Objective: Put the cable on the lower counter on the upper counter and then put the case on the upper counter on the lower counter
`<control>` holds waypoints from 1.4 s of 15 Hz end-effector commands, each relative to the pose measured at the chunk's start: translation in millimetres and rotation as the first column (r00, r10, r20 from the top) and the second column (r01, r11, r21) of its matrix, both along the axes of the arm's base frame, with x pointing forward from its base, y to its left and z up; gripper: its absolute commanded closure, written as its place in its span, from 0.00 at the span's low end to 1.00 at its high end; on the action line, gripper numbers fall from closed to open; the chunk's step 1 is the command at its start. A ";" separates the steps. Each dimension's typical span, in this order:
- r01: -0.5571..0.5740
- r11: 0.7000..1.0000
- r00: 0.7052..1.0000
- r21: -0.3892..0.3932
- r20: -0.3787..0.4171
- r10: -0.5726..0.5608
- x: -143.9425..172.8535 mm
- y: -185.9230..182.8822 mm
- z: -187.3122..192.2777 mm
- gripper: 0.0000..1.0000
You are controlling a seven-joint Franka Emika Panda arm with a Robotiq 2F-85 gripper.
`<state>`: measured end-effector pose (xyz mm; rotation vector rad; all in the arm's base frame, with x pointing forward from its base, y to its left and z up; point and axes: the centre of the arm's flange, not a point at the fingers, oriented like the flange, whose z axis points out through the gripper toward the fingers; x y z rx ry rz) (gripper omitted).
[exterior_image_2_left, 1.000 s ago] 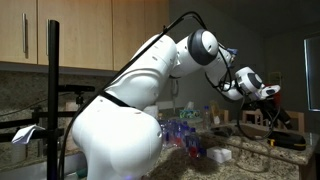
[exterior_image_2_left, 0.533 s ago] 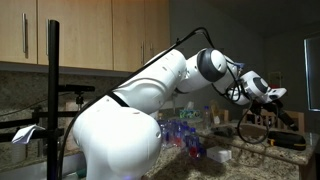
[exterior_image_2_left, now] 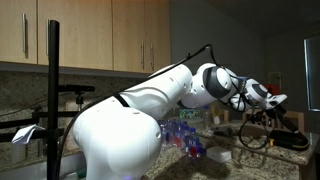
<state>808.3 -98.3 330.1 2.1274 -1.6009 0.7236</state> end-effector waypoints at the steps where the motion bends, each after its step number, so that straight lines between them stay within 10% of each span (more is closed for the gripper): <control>1: -0.086 0.996 0.980 0.027 -0.177 0.089 15.7 3.2 12.4 0.00; 11: -0.417 0.904 0.760 0.096 -0.509 0.405 -26.8 33.2 40.6 0.00; 14: -0.375 0.927 0.827 -0.001 -0.452 0.334 -9.6 25.3 39.6 0.00; 21: -0.115 0.987 0.951 0.111 -0.276 0.141 9.6 -12.3 12.3 0.00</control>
